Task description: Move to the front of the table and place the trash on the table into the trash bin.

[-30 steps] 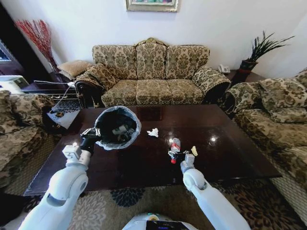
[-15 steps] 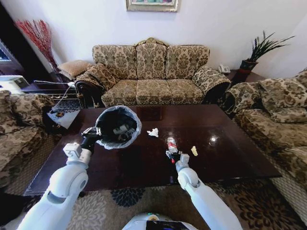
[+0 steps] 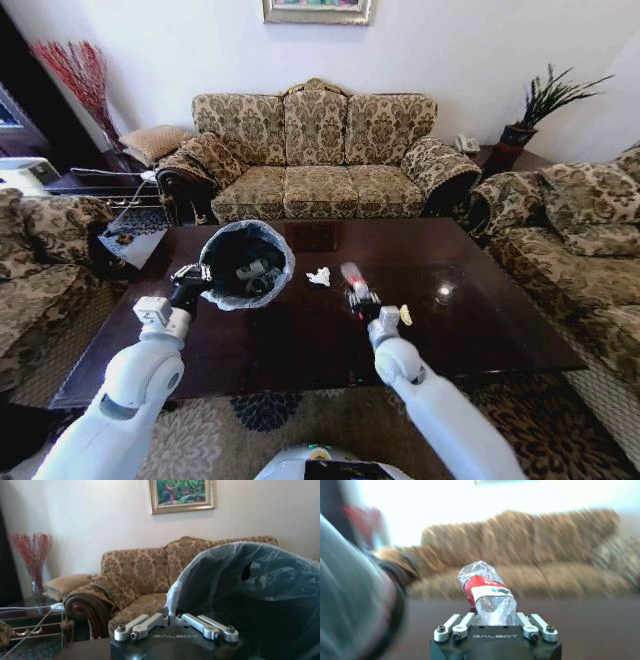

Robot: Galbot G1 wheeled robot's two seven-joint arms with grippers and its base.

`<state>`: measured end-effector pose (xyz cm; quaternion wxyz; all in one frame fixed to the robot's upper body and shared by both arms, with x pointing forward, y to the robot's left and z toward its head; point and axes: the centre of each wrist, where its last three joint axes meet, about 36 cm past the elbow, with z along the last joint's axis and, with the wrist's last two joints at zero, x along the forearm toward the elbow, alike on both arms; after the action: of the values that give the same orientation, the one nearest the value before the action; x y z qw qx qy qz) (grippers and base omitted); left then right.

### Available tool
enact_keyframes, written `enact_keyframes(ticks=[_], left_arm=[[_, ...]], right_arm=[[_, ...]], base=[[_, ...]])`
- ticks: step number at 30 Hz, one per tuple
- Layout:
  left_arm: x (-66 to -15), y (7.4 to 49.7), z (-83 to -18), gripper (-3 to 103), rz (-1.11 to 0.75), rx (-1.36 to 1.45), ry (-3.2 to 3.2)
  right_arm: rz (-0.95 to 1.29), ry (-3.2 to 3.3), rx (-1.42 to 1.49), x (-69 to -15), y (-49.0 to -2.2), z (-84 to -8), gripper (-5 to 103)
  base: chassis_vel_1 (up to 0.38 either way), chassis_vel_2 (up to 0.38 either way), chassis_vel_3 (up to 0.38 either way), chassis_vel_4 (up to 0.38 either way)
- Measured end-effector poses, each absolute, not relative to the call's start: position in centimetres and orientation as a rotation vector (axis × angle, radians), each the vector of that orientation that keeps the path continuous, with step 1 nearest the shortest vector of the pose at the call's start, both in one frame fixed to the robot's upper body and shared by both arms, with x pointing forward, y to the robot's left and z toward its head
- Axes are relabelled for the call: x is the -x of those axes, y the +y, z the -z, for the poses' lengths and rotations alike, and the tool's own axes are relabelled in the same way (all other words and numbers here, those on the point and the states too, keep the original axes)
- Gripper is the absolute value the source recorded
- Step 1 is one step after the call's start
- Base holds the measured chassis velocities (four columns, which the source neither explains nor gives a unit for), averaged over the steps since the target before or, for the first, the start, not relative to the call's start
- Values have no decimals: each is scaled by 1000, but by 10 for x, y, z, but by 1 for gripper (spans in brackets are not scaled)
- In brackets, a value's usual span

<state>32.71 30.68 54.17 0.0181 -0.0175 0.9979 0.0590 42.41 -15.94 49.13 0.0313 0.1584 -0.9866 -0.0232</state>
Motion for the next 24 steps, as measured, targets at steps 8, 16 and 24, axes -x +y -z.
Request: enact_keyframes(ticks=[8,16,24], left_arm=[[-333,308,-541,1,-201,18,3121],[-335,311,-543,1,-204,9,3130],[-335,312,-544,1,-204,5,3132]], right_arm=[[83,-3093,-969,-442,-134,-635,16],[-52,-2873,-1363,-406,-76,-645,16],[-259,-2761,-1412,-398,-52,-595,25]], base=[[0,0,0,0],[0,0,0,0],[0,0,0,0]])
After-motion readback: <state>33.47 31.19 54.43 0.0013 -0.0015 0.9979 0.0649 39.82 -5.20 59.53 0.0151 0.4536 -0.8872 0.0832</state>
